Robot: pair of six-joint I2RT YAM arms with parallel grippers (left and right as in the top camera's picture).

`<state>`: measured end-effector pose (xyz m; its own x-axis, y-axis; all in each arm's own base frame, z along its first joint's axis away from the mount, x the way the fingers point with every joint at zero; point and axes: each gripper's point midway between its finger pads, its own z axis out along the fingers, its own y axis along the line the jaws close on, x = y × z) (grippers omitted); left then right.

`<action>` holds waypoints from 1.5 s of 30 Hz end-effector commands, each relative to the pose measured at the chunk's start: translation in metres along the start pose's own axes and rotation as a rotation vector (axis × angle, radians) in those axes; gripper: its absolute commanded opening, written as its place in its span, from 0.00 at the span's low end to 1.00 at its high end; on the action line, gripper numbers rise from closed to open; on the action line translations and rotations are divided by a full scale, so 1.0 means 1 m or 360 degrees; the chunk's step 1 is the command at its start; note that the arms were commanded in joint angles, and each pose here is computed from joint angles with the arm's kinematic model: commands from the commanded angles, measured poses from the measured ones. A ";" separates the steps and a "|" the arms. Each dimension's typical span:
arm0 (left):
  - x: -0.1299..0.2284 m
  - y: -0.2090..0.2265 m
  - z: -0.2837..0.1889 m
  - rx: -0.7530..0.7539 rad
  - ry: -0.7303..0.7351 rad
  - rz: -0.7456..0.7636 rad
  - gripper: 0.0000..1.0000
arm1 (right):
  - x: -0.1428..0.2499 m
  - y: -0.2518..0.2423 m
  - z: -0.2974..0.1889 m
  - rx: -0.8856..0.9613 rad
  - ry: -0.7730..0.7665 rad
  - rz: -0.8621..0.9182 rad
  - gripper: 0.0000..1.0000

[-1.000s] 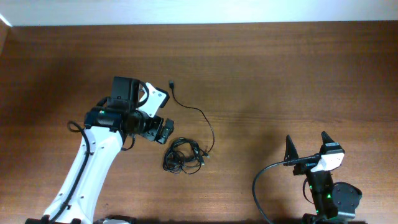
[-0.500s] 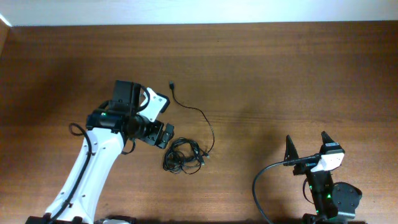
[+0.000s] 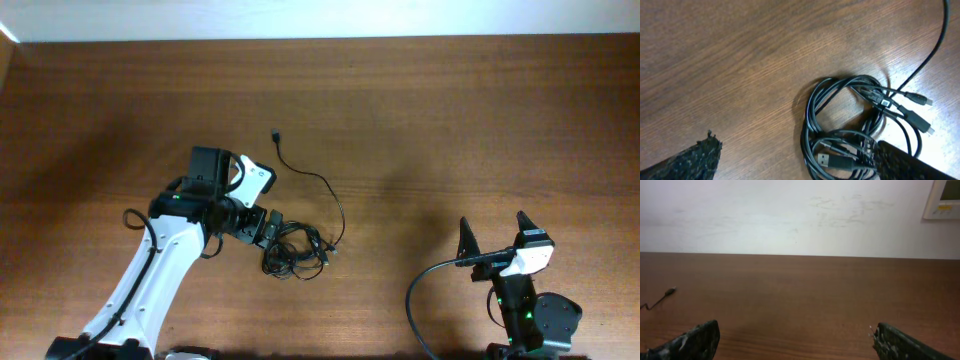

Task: Untangle cables
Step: 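Reach the left gripper down to the black cable bundle and grasp it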

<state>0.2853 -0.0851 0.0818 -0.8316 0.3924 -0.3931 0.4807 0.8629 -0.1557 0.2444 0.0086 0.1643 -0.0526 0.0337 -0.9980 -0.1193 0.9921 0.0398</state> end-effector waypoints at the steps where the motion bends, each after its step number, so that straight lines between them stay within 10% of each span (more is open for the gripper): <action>1: 0.010 -0.005 0.009 0.0044 0.0031 0.0017 0.99 | 0.002 0.000 0.000 0.0003 0.0005 0.0001 0.99; 45: 0.035 0.007 0.067 0.0102 0.0283 -0.0080 1.00 | 0.002 0.000 0.000 0.0003 0.0005 0.0001 0.99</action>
<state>0.2810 -0.0864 0.0131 -0.8868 0.3978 -0.2355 0.4483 0.8643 -0.2282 0.2444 0.0086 0.1643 -0.0526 0.0337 -0.9980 -0.1193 0.9921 0.0398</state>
